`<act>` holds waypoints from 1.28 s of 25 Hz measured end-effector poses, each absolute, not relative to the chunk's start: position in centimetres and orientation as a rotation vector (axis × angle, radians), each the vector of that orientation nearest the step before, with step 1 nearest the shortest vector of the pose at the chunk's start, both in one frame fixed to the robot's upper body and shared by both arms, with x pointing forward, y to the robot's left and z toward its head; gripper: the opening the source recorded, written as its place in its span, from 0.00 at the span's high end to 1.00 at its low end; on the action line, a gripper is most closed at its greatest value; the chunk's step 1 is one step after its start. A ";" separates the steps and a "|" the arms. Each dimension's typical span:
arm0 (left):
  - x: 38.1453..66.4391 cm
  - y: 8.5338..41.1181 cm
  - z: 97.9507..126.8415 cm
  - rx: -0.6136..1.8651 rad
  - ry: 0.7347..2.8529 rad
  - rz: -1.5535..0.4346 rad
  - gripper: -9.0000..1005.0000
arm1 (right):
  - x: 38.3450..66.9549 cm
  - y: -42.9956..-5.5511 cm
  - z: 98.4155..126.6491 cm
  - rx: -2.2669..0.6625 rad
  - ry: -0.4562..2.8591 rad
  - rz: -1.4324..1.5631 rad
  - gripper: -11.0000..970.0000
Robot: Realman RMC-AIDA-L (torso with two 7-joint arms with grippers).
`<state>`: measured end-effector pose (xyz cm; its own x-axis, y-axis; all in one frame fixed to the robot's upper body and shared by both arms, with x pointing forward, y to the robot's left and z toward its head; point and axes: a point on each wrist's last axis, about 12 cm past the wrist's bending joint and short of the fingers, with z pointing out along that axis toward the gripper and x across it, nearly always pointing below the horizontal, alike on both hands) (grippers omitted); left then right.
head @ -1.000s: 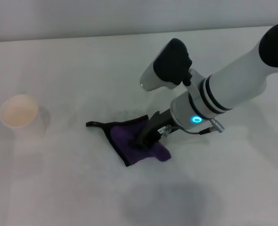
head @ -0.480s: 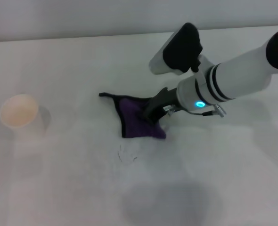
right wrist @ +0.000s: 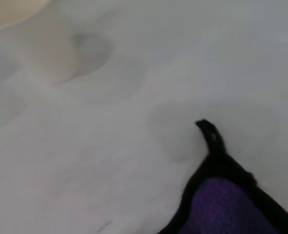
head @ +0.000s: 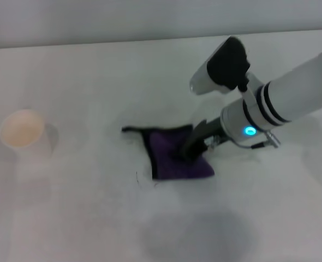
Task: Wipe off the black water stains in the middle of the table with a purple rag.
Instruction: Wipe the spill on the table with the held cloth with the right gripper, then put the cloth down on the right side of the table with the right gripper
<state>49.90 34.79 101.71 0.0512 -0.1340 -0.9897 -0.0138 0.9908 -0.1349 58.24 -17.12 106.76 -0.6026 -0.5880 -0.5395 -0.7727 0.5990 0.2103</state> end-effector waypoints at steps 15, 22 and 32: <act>49.9 34.8 101.8 -0.120 1.510 -0.092 0.13 | 56.7 -13.0 106.7 -1.221 2.173 0.759 0.91; 49.9 34.8 101.8 -0.125 1.506 -0.091 0.13 | 57.8 -13.6 106.3 -1.165 2.157 0.642 0.91; 50.0 35.0 102.0 -0.128 1.498 -0.087 0.13 | 59.3 -17.6 106.3 -0.968 2.197 0.557 0.90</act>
